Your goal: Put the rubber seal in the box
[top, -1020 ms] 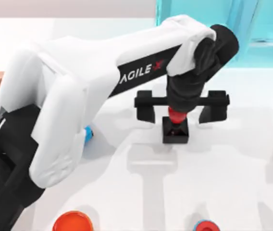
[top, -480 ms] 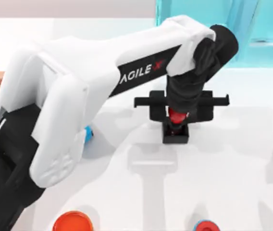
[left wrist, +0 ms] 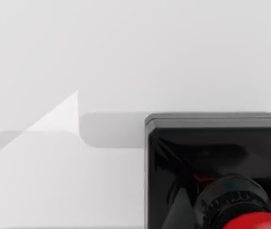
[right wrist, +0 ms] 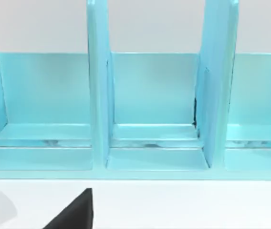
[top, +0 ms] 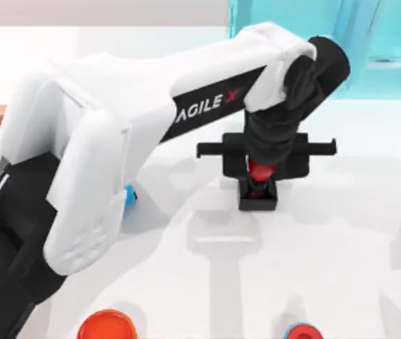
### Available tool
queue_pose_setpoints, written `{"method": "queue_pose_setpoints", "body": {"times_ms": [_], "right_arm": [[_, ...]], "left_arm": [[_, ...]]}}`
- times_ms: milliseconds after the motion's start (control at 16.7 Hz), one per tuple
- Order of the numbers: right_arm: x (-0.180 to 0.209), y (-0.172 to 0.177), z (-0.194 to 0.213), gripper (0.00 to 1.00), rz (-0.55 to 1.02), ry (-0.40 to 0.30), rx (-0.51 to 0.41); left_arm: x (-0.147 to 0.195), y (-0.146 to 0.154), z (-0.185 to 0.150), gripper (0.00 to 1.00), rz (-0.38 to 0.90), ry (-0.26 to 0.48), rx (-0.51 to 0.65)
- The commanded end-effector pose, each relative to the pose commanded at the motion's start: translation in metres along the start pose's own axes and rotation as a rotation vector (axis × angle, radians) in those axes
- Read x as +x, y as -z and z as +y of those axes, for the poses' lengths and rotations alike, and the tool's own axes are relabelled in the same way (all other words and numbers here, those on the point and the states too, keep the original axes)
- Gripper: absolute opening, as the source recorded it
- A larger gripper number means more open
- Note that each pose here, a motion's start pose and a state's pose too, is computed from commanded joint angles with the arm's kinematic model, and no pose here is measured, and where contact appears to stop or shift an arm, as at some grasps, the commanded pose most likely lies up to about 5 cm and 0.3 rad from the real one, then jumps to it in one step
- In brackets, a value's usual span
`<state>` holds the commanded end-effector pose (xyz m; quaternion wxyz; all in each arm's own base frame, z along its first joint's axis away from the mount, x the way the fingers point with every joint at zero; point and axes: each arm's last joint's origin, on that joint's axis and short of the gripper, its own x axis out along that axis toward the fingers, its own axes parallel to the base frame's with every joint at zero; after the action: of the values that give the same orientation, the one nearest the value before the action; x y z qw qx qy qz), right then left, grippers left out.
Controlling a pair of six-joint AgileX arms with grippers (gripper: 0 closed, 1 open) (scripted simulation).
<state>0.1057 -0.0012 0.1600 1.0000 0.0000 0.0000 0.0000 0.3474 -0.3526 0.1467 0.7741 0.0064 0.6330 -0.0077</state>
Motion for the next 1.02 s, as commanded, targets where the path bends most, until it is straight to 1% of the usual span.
{"method": "queue_pose_setpoints", "body": {"times_ms": [360, 600, 720, 1020], "right_arm": [[0.0, 0.0, 0.0, 1.0, 0.0, 0.0, 0.0], [0.0, 0.0, 0.0, 1.0, 0.0, 0.0, 0.0], [0.0, 0.0, 0.0, 1.0, 0.0, 0.0, 0.0], [0.0, 0.0, 0.0, 1.0, 0.0, 0.0, 0.0]], "left_arm": [[-0.001, 0.001, -0.001, 0.0, 0.0, 0.001, 0.005], [-0.011, -0.003, -0.007, 0.0, 0.012, -0.014, 0.014], [-0.025, -0.008, -0.011, 0.0, 0.011, -0.017, 0.015], [-0.078, -0.02, -0.01, 0.0, -0.016, 0.011, 0.004]]}}
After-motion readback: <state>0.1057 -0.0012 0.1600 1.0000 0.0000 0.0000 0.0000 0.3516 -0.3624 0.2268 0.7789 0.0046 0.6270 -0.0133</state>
